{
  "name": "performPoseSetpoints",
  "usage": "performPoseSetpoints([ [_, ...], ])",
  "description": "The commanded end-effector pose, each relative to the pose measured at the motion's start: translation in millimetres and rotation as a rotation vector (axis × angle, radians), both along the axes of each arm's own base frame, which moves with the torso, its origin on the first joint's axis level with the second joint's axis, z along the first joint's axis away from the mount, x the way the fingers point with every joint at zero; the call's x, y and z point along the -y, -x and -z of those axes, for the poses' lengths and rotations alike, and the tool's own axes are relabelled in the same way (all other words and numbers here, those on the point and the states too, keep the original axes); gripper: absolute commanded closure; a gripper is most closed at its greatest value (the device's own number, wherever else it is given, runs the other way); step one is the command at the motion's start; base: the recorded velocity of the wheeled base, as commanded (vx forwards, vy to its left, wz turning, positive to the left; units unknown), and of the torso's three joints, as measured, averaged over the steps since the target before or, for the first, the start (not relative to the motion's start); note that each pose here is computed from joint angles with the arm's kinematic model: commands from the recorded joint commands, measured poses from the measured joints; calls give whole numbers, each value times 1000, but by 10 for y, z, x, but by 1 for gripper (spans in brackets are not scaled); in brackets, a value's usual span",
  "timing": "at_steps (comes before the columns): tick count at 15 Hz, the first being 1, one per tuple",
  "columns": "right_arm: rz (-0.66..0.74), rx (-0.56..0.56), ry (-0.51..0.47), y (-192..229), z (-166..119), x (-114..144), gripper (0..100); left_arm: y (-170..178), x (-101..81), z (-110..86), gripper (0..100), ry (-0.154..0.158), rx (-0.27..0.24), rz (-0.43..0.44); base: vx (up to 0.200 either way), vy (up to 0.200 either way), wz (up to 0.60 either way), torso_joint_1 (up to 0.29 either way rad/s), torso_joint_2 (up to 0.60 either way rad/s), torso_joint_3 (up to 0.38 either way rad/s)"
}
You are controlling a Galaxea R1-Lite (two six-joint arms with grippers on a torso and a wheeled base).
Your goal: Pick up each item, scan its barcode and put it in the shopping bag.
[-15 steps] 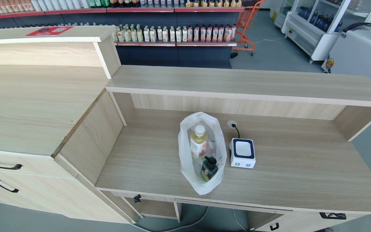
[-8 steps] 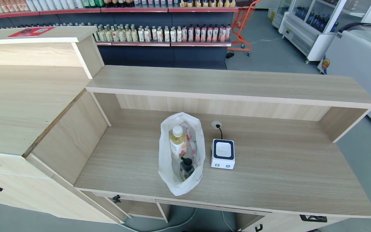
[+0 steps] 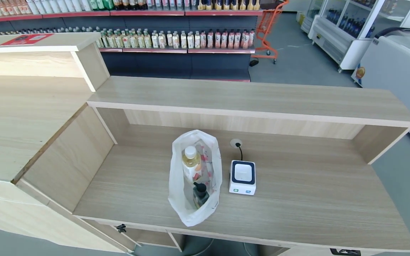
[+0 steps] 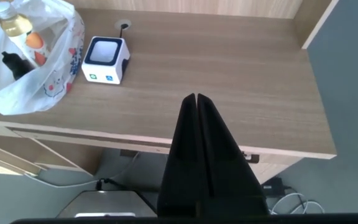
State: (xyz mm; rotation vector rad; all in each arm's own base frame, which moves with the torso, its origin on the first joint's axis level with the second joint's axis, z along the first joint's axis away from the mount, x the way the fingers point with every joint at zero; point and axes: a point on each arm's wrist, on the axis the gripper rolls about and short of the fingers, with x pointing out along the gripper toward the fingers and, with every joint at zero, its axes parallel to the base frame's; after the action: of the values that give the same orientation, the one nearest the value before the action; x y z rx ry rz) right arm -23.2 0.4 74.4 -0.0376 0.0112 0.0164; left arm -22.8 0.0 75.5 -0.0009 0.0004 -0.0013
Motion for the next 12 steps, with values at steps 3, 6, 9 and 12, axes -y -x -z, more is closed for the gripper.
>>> performPoseSetpoints([
  [3,-1,-2,1,-2,-2,0,100,0,0,0,0,2,0,0,0,0,0,0,0,0],
  [6,-1,-2,-2,-2,-2,0,100,0,0,0,0,2,0,0,0,0,0,0,0,0],
  [9,-1,-2,-2,-2,-2,0,100,0,0,0,0,2,0,0,0,0,0,0,0,0],
  [12,-1,-2,-2,-2,-2,0,100,0,0,0,0,2,0,0,0,0,0,0,0,0],
])
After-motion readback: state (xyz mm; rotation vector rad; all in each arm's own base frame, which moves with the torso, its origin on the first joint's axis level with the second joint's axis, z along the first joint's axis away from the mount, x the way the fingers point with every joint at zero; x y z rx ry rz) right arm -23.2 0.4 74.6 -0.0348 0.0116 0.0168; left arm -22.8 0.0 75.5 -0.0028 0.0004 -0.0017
